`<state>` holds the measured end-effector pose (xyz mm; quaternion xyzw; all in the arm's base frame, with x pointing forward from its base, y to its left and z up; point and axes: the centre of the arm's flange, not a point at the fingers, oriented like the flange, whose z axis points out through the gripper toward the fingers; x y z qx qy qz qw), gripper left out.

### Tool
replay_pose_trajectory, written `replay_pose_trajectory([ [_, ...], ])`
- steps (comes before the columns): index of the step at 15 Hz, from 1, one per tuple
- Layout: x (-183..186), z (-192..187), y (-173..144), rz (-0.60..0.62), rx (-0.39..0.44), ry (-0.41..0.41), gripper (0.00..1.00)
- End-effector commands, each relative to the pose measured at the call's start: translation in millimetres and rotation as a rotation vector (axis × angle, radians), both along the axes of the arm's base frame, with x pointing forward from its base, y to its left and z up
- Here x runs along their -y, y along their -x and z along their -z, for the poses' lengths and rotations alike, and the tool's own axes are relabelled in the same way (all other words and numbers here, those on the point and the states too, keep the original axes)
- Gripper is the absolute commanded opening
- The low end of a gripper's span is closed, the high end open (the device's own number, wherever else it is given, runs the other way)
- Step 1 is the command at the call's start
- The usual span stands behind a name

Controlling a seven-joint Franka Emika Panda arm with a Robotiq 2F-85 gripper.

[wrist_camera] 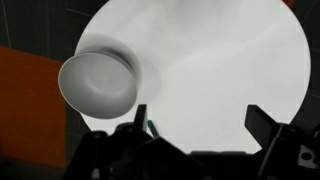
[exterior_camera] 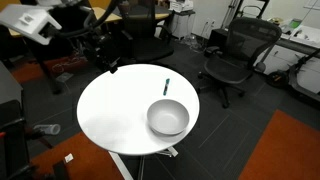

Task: Move the marker to the front

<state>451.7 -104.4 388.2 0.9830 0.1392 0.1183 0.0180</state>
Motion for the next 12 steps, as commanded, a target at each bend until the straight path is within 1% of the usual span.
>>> replay_pose_trajectory([
  [1,0,0,0,0.000,0.000,0.000,1.00],
  [8,0,0,0,0.000,0.000,0.000,1.00],
  [10,0,-1,-13,-0.037,0.003,0.008,1.00],
  [12,-1,-4,-29,-0.086,-0.001,0.042,1.00],
])
